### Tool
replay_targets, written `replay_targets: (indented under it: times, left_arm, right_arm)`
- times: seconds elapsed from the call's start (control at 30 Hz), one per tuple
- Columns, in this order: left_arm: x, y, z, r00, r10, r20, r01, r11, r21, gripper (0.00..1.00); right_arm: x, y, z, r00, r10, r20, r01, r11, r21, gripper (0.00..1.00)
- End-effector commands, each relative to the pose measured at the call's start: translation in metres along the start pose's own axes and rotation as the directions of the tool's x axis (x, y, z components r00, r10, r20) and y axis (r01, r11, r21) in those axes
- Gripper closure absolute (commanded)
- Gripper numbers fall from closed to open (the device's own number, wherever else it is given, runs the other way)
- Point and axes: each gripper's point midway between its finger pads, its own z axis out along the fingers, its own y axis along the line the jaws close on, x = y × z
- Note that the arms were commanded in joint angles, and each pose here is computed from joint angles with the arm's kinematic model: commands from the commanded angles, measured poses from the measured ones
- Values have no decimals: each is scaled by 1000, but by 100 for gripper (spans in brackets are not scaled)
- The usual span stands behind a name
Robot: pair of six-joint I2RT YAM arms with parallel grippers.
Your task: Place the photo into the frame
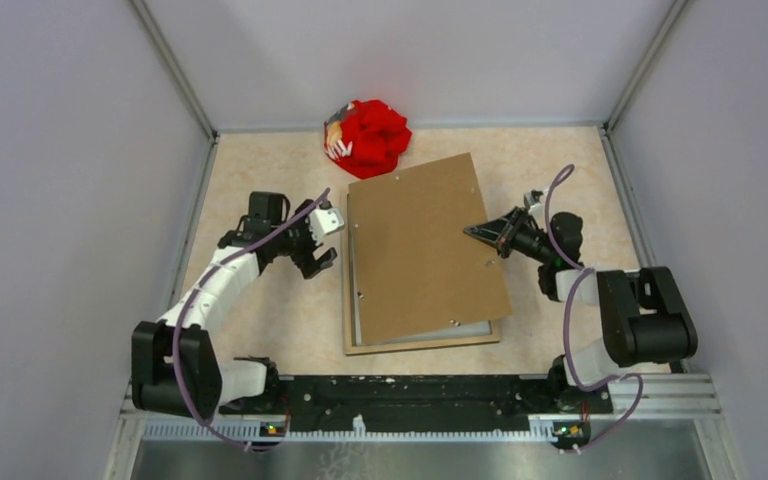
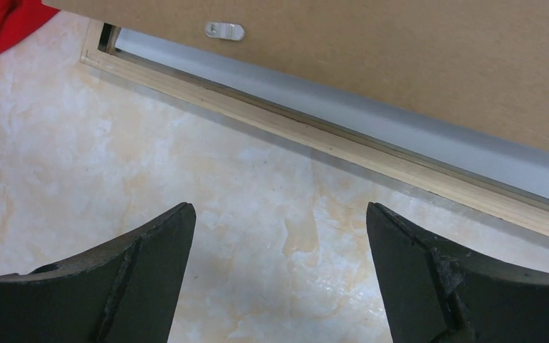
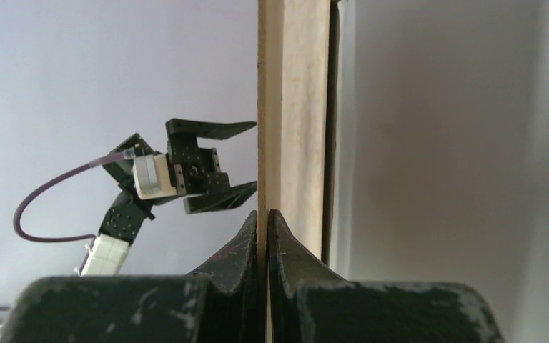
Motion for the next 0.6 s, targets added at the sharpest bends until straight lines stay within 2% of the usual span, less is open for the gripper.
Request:
replay_targets:
  times: [0.0,0.57]
  left_arm:
    - [6,10,13,1000,-22,-1,22,999,-35,5]
    - [22,12,40,997,-68,-24,68,998,-10,7]
  right_arm:
    - [-3,28,2,992,-122,-30,116,983,-140,100]
    - [-3,-14,5,993,-118,-13,117,993,-32,100]
